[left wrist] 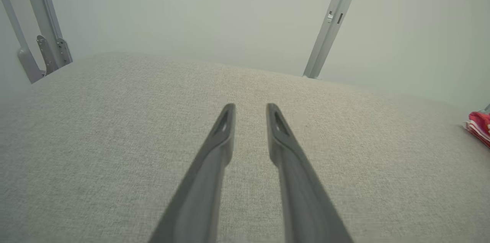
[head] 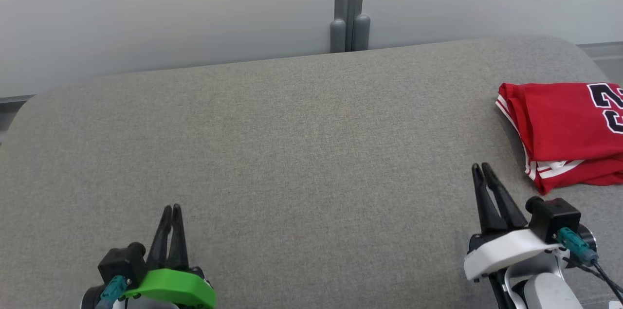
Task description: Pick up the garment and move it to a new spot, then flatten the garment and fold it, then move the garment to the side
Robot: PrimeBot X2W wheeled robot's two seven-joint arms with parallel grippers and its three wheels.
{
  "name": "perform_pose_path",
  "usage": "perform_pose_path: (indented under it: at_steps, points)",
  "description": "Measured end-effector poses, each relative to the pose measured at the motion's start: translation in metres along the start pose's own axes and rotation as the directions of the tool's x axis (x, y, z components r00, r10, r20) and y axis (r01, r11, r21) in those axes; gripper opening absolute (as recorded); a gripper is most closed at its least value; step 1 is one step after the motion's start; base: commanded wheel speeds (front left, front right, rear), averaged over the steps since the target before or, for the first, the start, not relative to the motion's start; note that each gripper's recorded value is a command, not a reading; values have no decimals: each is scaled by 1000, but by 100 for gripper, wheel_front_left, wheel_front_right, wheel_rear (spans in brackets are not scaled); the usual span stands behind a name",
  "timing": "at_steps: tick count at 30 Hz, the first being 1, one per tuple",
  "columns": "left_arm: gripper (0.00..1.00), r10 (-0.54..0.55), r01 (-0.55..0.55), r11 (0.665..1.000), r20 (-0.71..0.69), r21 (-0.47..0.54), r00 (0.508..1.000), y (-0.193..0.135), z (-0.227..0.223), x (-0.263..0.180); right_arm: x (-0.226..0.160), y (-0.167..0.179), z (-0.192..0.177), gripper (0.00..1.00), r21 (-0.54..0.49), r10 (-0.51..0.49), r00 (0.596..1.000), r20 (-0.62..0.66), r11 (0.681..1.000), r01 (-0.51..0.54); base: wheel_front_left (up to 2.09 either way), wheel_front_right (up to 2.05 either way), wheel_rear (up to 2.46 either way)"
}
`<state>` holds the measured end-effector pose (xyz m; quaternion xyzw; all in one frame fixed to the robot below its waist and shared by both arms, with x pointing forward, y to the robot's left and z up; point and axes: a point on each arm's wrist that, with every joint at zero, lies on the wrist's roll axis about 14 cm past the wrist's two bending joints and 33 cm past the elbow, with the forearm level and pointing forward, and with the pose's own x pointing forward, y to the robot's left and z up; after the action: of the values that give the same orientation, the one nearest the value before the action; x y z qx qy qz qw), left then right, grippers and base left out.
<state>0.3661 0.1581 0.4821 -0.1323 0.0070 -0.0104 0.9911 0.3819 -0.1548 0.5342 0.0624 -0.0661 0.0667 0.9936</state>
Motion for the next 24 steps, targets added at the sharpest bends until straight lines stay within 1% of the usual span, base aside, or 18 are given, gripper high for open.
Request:
perform_pose_path:
  at_steps: [3, 11, 18, 24]
  points:
    - [0, 16, -16, 1000, -37, -14, 999, 5, -10, -4, -7, -2, -13, 0, 24, -12, 999, -42, 1000, 13, 0, 0, 0]
    - [0, 53, -63, 987, -74, -147, 996, 14, -13, -4, -8, -9, -16, 0, 170, -50, 997, -57, 984, 59, 0, 0, 0]
    - [0, 68, -91, 962, -95, -256, 993, 19, -14, -3, -8, -16, -17, 0, 288, -79, 994, -70, 953, 96, 0, 0, 0]
    - [0, 81, -114, 933, -109, -341, 991, 23, -14, -2, -9, -20, -19, 0, 381, -99, 992, -80, 916, 122, 0, 0, 0]
